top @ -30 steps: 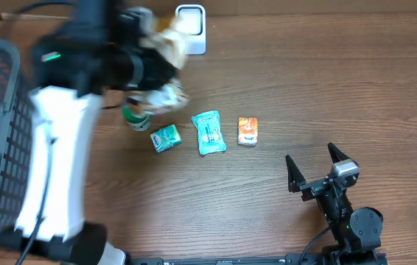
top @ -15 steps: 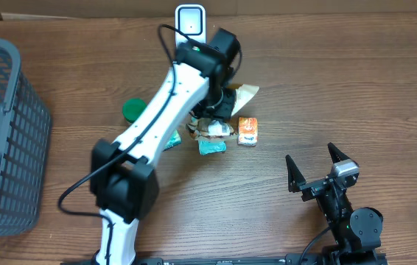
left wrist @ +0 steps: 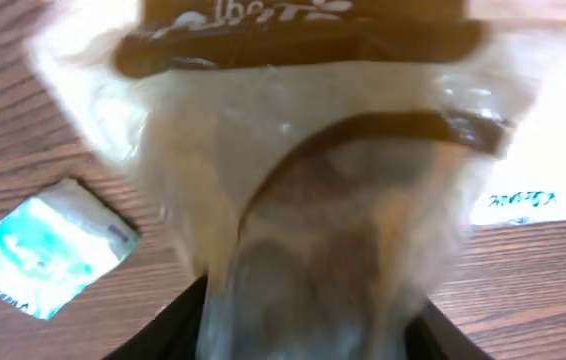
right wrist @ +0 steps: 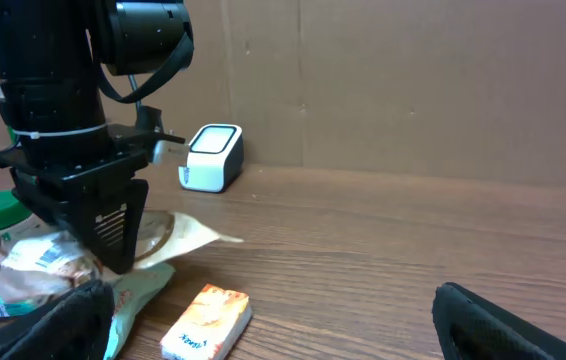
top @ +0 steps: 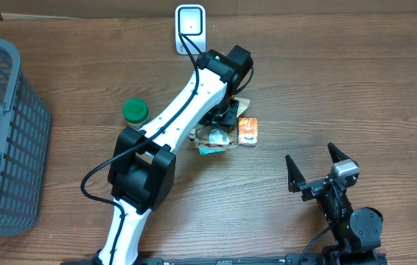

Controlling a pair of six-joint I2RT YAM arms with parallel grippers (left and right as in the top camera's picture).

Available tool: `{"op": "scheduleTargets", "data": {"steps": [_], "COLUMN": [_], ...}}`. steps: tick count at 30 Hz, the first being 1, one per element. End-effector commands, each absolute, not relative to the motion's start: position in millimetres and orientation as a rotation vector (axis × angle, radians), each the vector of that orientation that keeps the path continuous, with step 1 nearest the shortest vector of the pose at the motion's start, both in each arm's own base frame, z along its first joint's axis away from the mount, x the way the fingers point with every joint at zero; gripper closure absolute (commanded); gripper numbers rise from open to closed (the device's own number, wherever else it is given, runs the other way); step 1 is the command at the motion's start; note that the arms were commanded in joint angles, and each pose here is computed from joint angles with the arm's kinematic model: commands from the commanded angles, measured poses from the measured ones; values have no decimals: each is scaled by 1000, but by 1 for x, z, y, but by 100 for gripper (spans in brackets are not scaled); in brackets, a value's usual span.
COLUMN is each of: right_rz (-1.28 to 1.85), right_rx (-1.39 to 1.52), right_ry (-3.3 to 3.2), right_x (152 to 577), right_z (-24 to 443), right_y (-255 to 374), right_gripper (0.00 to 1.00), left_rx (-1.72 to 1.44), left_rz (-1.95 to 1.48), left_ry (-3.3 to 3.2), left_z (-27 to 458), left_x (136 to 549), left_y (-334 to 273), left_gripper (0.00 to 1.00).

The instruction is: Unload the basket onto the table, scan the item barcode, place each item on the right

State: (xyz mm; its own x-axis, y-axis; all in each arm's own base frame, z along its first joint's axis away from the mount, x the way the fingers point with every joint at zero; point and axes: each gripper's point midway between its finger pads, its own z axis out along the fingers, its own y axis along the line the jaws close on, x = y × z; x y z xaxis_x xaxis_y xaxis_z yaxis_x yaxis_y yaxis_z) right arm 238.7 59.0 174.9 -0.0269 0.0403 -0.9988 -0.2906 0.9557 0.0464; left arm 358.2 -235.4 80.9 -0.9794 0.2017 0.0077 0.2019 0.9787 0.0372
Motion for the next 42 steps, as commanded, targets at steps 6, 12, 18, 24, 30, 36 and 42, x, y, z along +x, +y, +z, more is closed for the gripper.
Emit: {"op": "scheduleTargets", "data": {"steps": [6,12,18,24,30,36,42], "right_rz": [272,272,272,272,272,272,272], "right_rx": [-200,-200,-200,-200,-200,-200,-199], "right_ry": [1574,1574,1574,1573,1574,1574,1574], "right_x": [238,238,238,238,238,238,238], "right_z": [173,173,173,173,173,173,173], "right_y": [60,60,60,60,60,60,60], "right_gripper": [0,0,0,0,0,0,0], "left_rx": [-291,-279,-142,288,624,855,868], "left_rz": [-60,57,149,95,-73,-98,-106], "left_ry": [-3208,-3392,-3571,-3689,-3708,-3650,-3616], "left_z": [127,212,295,350,376,375,369], "left_x": [368,378,377,362,334,323,320], "left_y": [-228,-217,-158,-48,42,81,85], "left_gripper": [56,0,0,0,0,0,1]}}
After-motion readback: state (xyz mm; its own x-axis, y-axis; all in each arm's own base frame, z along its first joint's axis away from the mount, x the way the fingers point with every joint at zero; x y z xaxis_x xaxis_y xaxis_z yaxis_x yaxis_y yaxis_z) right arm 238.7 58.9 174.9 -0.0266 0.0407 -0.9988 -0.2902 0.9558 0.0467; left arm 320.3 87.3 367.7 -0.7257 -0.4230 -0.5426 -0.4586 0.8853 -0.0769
